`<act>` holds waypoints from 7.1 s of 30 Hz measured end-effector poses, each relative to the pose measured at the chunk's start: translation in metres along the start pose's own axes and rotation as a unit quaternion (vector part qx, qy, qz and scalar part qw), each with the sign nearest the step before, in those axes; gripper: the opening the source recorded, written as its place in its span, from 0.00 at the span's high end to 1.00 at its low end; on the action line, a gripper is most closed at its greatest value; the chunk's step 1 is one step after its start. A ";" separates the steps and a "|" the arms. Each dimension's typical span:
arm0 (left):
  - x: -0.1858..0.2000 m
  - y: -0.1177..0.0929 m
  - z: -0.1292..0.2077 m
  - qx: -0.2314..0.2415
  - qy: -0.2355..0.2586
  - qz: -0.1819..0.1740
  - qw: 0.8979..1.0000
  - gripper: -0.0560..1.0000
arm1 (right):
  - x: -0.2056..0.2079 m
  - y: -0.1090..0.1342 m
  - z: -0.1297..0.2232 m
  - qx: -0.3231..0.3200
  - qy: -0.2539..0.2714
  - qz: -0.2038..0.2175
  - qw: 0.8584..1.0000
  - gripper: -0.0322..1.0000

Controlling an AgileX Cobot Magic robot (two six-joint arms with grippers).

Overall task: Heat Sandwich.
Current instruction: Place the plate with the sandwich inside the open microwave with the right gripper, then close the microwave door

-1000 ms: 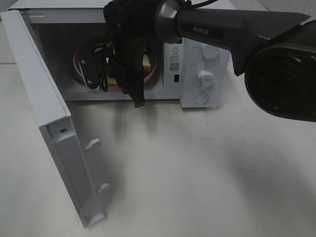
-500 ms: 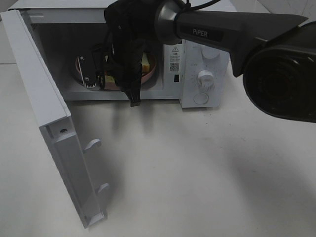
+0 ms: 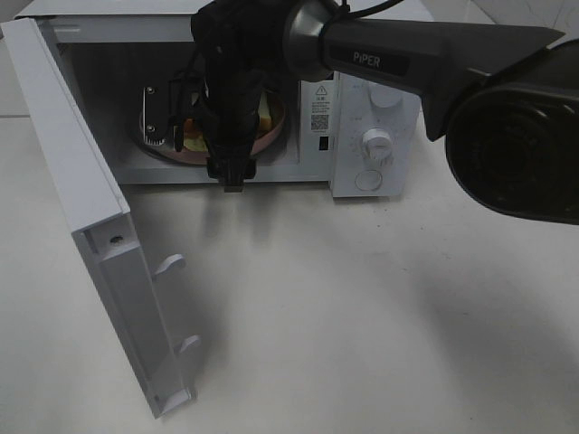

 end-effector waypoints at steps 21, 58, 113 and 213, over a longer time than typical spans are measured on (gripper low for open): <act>0.000 0.000 0.000 0.000 0.000 0.000 1.000 0.03 | 0.011 0.004 0.000 -0.002 -0.039 0.018 0.999 0.21; 0.000 0.000 0.000 0.000 0.000 0.000 1.000 0.03 | 0.089 0.078 0.068 0.031 -0.108 0.044 0.993 0.22; 0.000 0.000 0.000 0.000 0.000 0.000 1.000 0.03 | 0.298 0.189 0.256 -0.451 0.051 -0.001 0.891 0.22; 0.000 0.000 0.000 0.000 0.000 0.000 1.000 0.03 | 0.334 0.274 0.337 -0.681 -0.173 0.244 0.669 0.22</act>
Point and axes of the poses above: a point on each arm's last joint axis where the gripper is mounted, x pointing back along that axis away from the gripper, y along the wrist's bending axis when the last joint is at zero, z = x × y, the point moved 4 cm from there along -x, pointing out along that axis toward the gripper, and after that the axes turned 8 degrees about -x, right-handed, at the moved point
